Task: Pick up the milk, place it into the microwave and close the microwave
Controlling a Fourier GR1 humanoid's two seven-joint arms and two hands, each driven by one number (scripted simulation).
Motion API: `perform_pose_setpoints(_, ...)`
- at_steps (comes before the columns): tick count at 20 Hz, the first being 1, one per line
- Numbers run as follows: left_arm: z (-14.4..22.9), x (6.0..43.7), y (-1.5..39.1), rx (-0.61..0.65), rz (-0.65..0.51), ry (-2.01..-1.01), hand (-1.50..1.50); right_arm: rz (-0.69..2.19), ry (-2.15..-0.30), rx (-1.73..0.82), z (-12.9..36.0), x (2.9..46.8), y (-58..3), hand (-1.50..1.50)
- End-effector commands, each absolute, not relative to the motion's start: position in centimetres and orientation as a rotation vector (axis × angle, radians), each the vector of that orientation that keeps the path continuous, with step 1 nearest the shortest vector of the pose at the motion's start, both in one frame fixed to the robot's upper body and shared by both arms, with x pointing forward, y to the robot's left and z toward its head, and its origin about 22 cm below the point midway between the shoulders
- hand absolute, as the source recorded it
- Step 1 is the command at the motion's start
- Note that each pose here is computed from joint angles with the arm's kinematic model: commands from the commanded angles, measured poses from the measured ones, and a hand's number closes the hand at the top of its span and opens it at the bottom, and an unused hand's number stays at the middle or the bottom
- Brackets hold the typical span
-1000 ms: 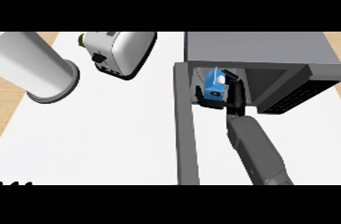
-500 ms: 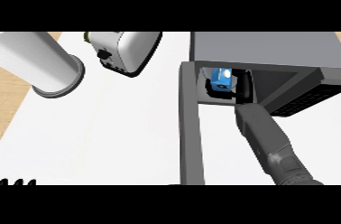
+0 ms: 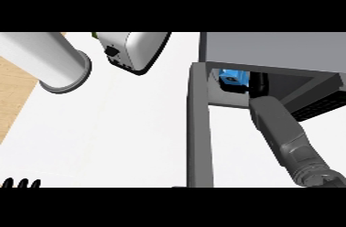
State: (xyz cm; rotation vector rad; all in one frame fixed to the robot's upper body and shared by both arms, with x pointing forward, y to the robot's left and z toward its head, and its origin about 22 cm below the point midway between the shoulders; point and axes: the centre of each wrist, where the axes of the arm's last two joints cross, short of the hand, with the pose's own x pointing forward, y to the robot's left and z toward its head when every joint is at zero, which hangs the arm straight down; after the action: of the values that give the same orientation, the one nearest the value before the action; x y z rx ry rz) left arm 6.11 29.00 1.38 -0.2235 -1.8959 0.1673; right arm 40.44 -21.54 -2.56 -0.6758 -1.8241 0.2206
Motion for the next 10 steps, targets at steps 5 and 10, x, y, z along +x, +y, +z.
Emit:
perform_pose_setpoints(5, 1.0, 6.7, 29.7, -0.230, 0.174, -1.902, -1.50, 0.160, -1.908, -0.727, -0.3, 41.9, -21.6, 1.50)
perform_pose_setpoints(10, 1.2, 6.5, 29.5, -0.236, 0.161, -1.898, -1.50, 0.126, -1.958, -0.813, 0.1, 42.2, -21.3, 1.50)
